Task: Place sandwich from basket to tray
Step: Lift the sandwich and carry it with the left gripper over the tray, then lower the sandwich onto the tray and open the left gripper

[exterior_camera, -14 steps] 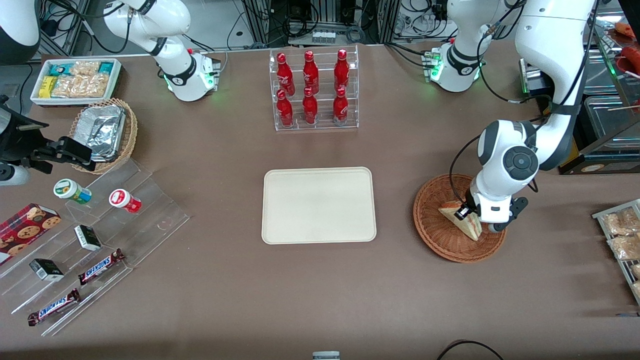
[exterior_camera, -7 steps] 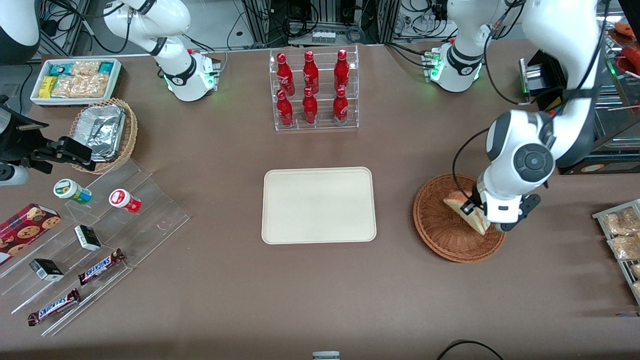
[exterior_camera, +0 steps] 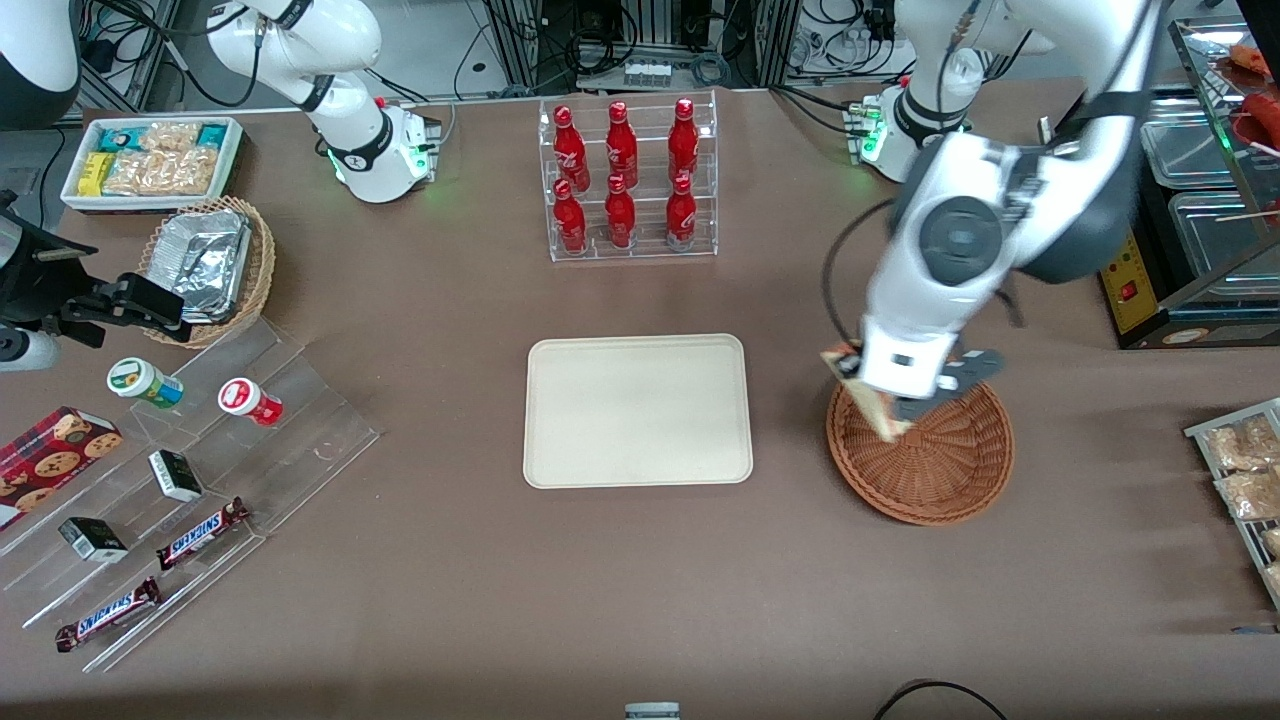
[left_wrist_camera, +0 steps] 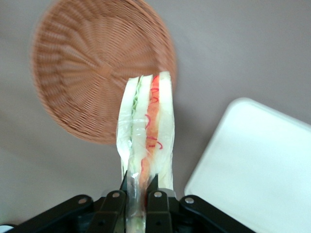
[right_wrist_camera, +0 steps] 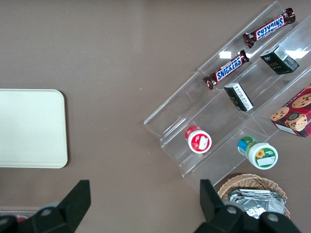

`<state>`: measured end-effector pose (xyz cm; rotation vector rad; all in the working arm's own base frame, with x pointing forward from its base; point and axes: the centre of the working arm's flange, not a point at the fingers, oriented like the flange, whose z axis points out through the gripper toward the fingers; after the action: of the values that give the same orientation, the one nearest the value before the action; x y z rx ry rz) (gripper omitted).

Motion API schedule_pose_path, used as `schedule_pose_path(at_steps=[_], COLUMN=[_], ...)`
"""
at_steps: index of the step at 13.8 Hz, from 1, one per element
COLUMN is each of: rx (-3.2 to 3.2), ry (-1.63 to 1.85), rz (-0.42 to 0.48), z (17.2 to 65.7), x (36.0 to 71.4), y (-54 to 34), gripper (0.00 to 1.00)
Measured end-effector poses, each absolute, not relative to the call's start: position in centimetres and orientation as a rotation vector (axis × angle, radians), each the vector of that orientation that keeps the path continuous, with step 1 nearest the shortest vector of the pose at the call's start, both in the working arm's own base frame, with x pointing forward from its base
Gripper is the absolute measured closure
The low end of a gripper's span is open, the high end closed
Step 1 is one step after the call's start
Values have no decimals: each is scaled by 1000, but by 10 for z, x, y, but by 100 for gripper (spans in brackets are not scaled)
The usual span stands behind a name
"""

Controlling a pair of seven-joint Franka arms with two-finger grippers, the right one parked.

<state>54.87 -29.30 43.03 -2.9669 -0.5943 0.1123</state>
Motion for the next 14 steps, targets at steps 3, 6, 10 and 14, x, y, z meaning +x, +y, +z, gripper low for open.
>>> schedule_pose_path(at_steps=[3, 6, 10, 14], rx=[-3029, -3055, -3125, -3137], ry=[-432, -295, -202, -78], rz=[107, 130, 96, 43], z=[404, 366, 310, 272], x=[535, 521, 515, 491], y=[-369, -441, -490, -525], gripper=[86, 86, 86, 86])
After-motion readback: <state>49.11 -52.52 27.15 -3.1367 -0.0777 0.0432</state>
